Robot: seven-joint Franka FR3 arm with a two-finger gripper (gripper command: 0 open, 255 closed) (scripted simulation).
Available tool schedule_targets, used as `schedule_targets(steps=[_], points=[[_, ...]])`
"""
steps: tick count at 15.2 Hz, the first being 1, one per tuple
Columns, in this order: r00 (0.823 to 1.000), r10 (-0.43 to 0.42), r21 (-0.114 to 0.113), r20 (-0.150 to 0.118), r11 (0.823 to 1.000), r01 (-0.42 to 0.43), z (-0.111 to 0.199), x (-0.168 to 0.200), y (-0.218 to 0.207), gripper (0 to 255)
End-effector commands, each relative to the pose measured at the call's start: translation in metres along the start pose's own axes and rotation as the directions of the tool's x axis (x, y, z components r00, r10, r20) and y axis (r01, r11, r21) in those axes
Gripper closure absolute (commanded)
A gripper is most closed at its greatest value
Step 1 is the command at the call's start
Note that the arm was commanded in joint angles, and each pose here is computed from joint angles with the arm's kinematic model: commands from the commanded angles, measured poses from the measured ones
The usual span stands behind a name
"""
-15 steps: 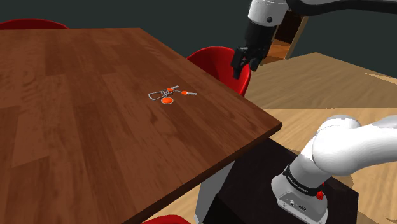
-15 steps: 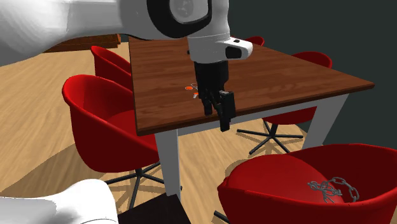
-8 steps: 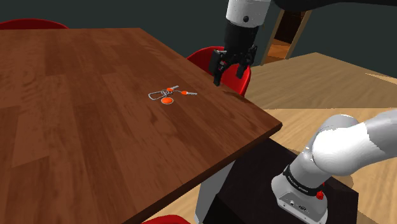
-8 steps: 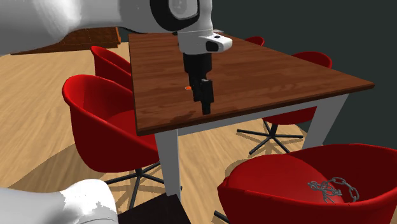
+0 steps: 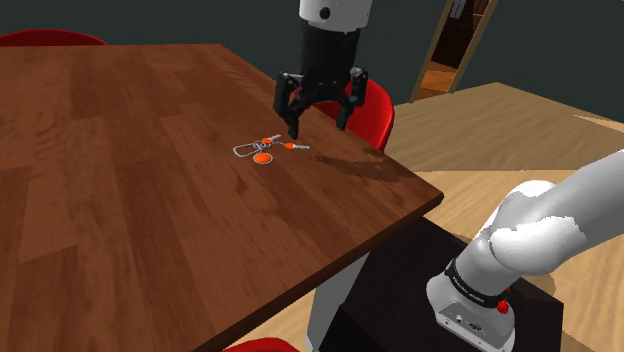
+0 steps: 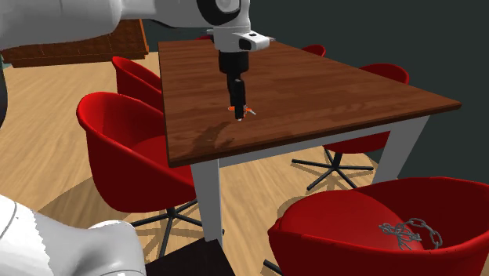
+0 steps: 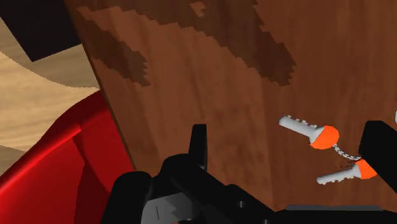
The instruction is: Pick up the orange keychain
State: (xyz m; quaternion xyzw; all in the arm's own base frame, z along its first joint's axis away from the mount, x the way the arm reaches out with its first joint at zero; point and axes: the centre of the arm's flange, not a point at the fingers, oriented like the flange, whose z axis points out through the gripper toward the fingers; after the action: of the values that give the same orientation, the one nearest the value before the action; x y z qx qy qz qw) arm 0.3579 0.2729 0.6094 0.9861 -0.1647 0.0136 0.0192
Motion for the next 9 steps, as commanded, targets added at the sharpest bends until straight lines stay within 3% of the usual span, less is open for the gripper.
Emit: schedule_targets(steps=[1,6,9], points=[[0.999,0.031,0.009,0.011,0.999,-0.031,-0.003,-0.003,-0.030,0],[0.994,0.101,0.028,0.036,0.994,-0.102,-0.012,0.000,-0.092,0],[0.994,0.102,0.028,0.037,0.994,-0.103,-0.002,0.000,-0.093,0]])
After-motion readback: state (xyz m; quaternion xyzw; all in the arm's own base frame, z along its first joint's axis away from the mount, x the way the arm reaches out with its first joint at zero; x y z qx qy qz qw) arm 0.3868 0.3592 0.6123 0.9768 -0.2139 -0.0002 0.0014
